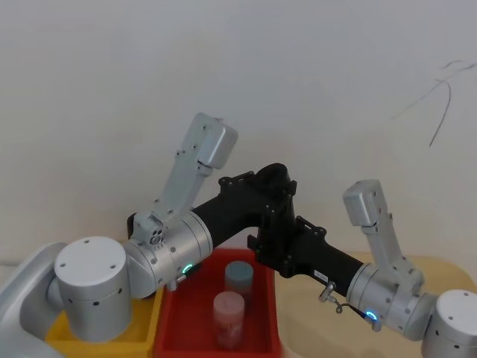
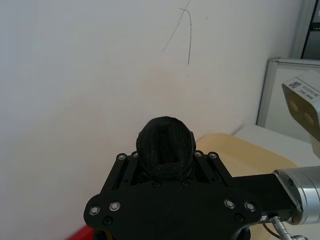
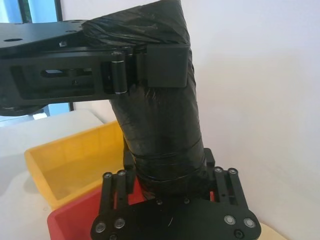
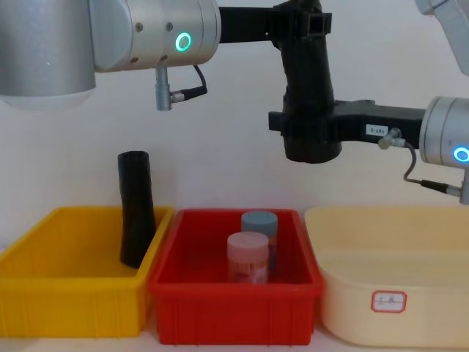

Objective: Pick up the garbage bag with the one hand and transfer it to the other hand.

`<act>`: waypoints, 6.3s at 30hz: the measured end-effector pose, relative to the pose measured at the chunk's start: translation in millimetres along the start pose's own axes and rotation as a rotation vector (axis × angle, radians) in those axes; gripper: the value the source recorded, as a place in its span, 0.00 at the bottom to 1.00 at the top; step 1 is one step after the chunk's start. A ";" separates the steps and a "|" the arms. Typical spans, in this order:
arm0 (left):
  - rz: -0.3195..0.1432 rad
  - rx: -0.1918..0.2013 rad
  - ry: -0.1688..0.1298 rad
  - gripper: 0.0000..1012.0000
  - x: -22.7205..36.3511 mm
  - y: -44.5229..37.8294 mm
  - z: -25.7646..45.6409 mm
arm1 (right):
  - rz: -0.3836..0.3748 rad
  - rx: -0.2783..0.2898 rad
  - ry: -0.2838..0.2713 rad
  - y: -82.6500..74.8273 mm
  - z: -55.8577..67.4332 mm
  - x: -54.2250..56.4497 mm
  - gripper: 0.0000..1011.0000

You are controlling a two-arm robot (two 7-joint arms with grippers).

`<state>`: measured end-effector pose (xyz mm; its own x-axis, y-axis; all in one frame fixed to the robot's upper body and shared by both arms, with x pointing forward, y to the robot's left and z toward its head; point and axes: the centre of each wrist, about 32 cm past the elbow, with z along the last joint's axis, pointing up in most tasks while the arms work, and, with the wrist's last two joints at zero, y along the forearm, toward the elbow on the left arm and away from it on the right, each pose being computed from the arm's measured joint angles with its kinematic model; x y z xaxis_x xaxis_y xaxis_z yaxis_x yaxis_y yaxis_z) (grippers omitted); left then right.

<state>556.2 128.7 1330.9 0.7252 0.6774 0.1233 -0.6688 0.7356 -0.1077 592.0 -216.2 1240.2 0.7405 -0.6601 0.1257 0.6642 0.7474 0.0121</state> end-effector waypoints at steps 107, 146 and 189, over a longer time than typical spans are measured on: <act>0.445 0.114 -0.107 0.99 42.9 71.9 -47.6 | -0.463 -0.371 0.022 -61.1 -30.2 -14.9 0.71; 0.568 0.198 -0.143 0.99 50.7 86.6 -75.1 | -0.388 -0.393 0.022 -53.0 -28.7 -10.1 0.99; 0.573 0.201 -0.144 0.99 50.9 87.2 -76.1 | 0.103 -0.500 -0.056 33.7 23.9 -4.2 0.99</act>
<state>547.2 227.6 1252.7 0.2224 0.9463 0.2347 -0.9729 0.2310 -0.0097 608.9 -186.5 1263.7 0.8071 -0.5700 0.1541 0.5659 0.6722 -0.4774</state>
